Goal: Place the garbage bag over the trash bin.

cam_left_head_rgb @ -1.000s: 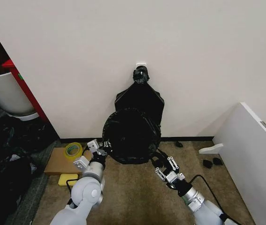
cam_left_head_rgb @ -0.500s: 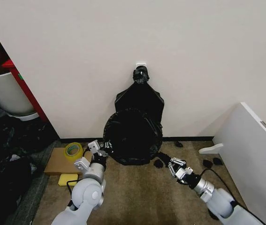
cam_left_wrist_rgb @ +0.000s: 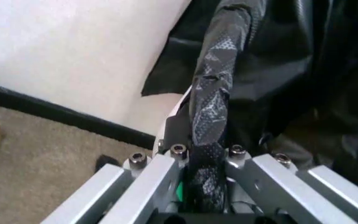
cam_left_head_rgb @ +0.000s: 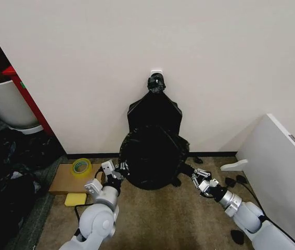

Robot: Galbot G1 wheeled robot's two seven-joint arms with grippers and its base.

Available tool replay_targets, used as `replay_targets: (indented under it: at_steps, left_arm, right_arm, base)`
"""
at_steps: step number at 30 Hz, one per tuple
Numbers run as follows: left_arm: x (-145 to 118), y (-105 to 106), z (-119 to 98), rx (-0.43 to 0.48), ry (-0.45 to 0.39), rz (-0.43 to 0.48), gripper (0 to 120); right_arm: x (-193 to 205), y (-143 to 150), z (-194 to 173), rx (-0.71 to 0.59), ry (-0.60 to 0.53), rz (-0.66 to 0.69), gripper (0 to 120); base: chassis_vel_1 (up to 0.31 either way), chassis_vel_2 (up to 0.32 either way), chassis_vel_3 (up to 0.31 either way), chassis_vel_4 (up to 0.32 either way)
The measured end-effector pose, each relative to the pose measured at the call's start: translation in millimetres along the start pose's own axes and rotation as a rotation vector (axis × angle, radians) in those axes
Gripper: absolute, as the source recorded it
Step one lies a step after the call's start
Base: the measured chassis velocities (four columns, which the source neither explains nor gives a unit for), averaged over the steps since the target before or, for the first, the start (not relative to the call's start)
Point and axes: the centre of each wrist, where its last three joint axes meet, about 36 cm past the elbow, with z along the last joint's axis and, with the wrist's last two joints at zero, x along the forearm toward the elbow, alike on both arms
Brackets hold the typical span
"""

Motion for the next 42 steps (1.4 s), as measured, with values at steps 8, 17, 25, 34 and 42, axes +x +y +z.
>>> replay_targets:
  at_steps: [8, 17, 25, 34, 42]
  left_arm:
    - [-2.2, 6.1, -6.0, -0.014, -0.023, -0.008, 0]
    - [-6.3, 16.1, -6.9, -0.045, -0.05, -0.006, 0]
    - [-13.0, 30.5, 1.3, -0.027, -0.108, 0.031, 0]
    - [-26.0, 58.4, 19.3, -0.034, -0.156, 0.127, 0]
    - [-19.6, 48.7, 17.3, -0.026, -0.165, 0.146, 0]
  right_arm:
    - [22.6, 5.0, -1.8, -0.137, -0.031, -0.026, 30]
    - [48.1, -45.1, 6.7, -0.466, -0.081, -0.107, 60]
    - [25.8, -63.5, -25.2, -0.65, -0.174, -0.066, 86]
    - [-32.8, -28.4, -129.0, -0.962, -0.228, 0.071, 100]
    - [-38.2, -33.5, -124.9, -0.893, -0.184, 0.035, 82]
  base:
    - [0.0, 0.0, 0.0, 0.0]
    - [0.0, 0.0, 0.0, 0.0]
    - [0.0, 0.0, 0.0, 0.0]
    - [0.0, 0.0, 0.0, 0.0]
    - [0.0, 0.0, 0.0, 0.0]
